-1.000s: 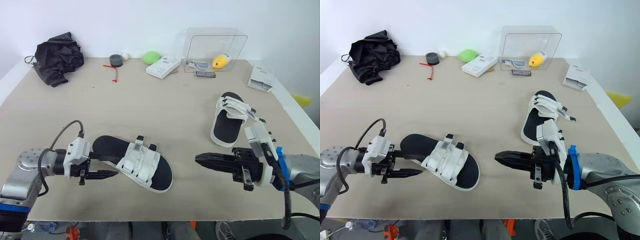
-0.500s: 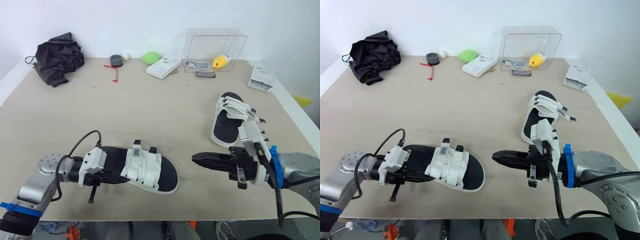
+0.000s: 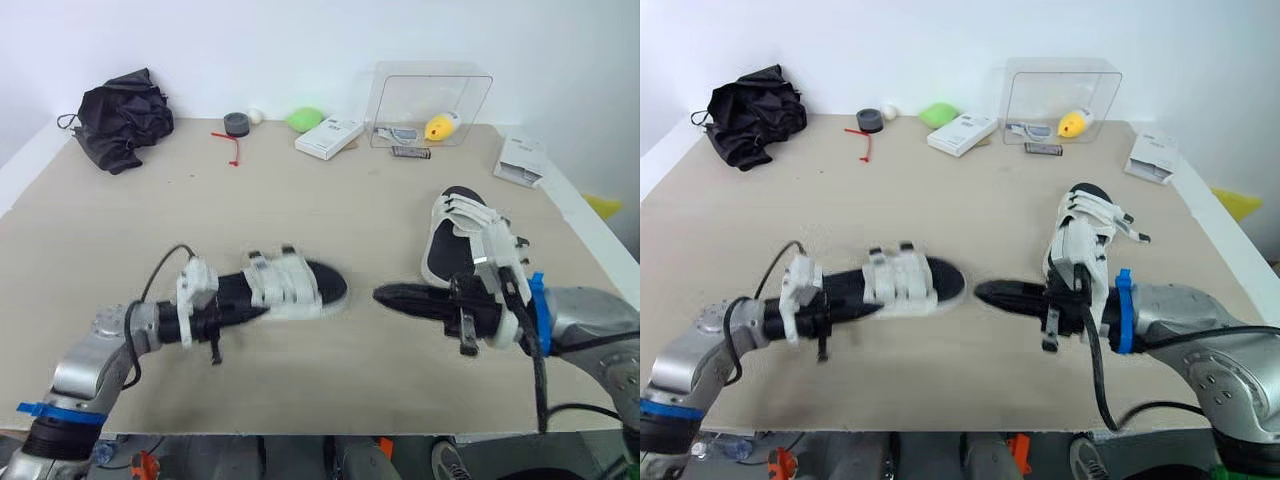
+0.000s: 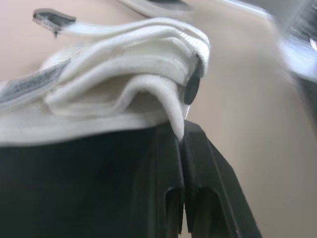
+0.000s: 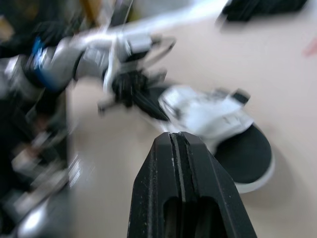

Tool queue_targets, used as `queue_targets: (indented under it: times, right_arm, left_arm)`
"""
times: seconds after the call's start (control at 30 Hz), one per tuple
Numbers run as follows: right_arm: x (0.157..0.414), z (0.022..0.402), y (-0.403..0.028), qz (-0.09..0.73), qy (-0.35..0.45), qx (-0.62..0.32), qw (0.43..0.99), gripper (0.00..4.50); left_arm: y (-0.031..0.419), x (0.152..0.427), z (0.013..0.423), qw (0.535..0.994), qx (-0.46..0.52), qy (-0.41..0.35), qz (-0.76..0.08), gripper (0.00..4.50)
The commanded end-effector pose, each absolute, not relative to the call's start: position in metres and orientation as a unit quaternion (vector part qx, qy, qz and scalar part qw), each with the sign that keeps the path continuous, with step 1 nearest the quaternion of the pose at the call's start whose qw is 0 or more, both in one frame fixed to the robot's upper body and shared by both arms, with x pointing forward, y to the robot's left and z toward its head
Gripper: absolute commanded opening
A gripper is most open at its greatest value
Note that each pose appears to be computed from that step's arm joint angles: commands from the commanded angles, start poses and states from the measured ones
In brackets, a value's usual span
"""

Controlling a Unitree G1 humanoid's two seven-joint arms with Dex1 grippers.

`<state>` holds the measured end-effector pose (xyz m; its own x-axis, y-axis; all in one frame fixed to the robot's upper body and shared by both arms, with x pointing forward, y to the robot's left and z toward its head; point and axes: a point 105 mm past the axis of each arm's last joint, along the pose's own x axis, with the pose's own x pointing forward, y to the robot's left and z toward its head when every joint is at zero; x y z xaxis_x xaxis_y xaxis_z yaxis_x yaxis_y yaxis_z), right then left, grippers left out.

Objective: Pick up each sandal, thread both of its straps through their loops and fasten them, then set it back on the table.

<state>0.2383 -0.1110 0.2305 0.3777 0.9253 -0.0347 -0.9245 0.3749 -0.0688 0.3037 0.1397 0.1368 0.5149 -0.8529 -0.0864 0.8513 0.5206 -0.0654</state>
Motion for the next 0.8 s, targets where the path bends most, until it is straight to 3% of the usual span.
queue_targets:
  times: [0.03, 0.17, 0.43, 0.67, 0.77, 0.8]
  right_arm:
    - [0.251, 0.253, -0.107, 0.521, -0.068, -0.024, 0.850, 0.00]
    - [0.258, 0.252, -0.097, 0.506, -0.080, -0.036, 0.858, 0.00]
    - [0.266, 0.247, -0.085, 0.500, -0.095, -0.046, 0.859, 0.00]
    - [0.269, 0.243, -0.082, 0.508, -0.093, -0.047, 0.855, 0.00]
    - [0.270, 0.242, -0.082, 0.509, -0.091, -0.040, 0.855, 0.00]
    - [0.270, 0.242, -0.082, 0.510, -0.089, -0.037, 0.855, 0.00]
  left_arm:
    - [0.162, 0.330, 0.154, 0.925, -0.029, 0.032, -0.379, 0.02]
    - [0.180, 0.358, 0.159, 0.966, -0.049, 0.024, -0.252, 0.02]
    - [0.198, 0.388, 0.162, 0.988, -0.129, 0.024, -0.082, 0.02]
    - [0.183, 0.396, 0.166, 0.990, -0.119, 0.020, -0.075, 0.02]
    - [0.177, 0.396, 0.169, 0.989, -0.119, 0.010, -0.092, 0.75]
    - [0.177, 0.395, 0.171, 0.989, -0.115, 0.007, -0.093, 1.23]
